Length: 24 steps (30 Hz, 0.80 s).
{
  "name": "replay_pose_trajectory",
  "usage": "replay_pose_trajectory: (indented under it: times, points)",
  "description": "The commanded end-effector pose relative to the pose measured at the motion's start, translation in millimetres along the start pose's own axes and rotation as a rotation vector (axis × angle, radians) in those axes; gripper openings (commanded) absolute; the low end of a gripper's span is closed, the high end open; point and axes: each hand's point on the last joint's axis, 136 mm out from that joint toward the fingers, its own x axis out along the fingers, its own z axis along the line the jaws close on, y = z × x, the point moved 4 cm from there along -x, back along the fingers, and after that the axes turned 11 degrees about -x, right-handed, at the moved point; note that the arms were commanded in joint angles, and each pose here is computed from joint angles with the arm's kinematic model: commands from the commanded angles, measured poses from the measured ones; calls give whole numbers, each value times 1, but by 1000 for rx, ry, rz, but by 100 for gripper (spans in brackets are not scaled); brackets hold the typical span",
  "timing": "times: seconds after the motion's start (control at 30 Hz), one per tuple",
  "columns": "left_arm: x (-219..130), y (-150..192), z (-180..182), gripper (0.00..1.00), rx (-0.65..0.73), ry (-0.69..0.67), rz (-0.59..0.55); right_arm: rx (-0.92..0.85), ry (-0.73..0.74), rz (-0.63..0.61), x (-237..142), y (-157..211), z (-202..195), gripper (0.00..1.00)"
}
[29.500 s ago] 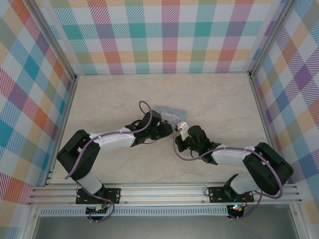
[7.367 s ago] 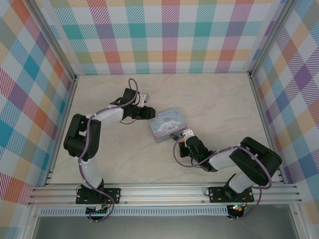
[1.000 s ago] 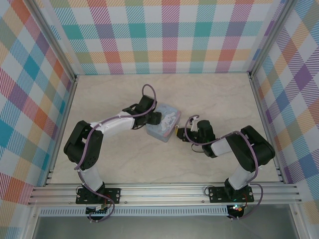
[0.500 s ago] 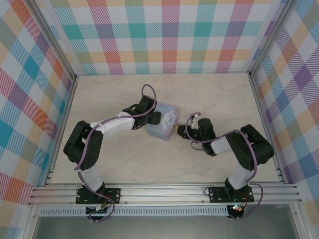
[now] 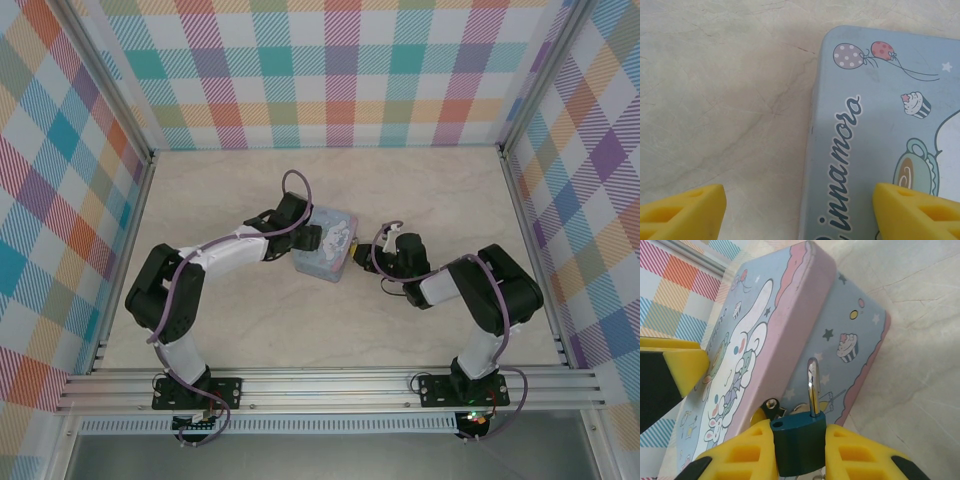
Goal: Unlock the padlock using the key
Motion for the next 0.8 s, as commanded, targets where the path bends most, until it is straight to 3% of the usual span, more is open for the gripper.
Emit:
replay_pose_trajectory:
  times: [0.0, 0.33, 0.77]
  points:
    - [5, 46, 45, 77, 56, -163, 189, -33, -2, -67, -5, -19, 5, 0]
    - [11, 19, 59, 79, 34, -100, 181, -148, 80, 31, -41, -3, 6, 0]
    - [50, -14, 27, 79, 146, 20, 226, -141, 102, 174, -77, 16, 18, 0]
